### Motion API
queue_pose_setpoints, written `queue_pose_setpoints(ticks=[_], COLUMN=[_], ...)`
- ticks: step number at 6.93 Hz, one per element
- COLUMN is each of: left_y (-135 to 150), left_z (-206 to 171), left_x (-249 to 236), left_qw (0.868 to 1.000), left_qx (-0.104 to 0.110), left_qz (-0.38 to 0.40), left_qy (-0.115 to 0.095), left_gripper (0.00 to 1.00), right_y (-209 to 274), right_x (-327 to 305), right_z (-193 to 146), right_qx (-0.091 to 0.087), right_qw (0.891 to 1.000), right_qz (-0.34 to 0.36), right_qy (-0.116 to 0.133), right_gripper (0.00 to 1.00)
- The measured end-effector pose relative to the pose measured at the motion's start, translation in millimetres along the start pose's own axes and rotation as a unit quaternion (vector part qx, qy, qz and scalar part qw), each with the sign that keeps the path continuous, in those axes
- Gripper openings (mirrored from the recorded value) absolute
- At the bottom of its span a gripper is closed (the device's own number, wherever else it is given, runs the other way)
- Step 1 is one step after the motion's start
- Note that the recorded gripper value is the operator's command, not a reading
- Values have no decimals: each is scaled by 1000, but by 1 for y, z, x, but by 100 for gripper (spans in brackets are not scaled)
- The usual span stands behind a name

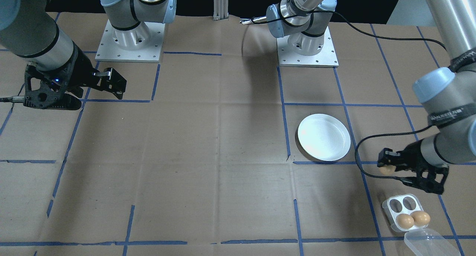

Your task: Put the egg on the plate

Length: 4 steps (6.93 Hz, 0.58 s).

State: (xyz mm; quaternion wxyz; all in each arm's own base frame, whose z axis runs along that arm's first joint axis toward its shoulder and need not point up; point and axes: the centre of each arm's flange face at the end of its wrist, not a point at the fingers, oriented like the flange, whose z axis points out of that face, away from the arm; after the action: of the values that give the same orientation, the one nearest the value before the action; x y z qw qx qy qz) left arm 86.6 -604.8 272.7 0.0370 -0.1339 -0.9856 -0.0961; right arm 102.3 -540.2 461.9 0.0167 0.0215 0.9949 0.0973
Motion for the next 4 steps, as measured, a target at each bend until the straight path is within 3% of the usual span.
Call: queue_pose_setpoints(ticks=[1, 2, 4], left_y=[16, 30, 45], left_z=[14, 31, 55], left_x=[35, 60, 84], left_qw=[1000, 999, 998], left_qx=[-13, -29, -53], left_qz=[4, 10, 19], left_qy=[15, 26, 40], left_gripper=[28, 36, 85], right_y=[0, 0, 0], right_x=[0, 0, 0], right_z=[0, 0, 0], right_qx=[0, 0, 0], right_qw=[1000, 1000, 1000], right_qz=[0, 0, 0], right_qy=[0, 0, 0], right_gripper=[100, 100, 100])
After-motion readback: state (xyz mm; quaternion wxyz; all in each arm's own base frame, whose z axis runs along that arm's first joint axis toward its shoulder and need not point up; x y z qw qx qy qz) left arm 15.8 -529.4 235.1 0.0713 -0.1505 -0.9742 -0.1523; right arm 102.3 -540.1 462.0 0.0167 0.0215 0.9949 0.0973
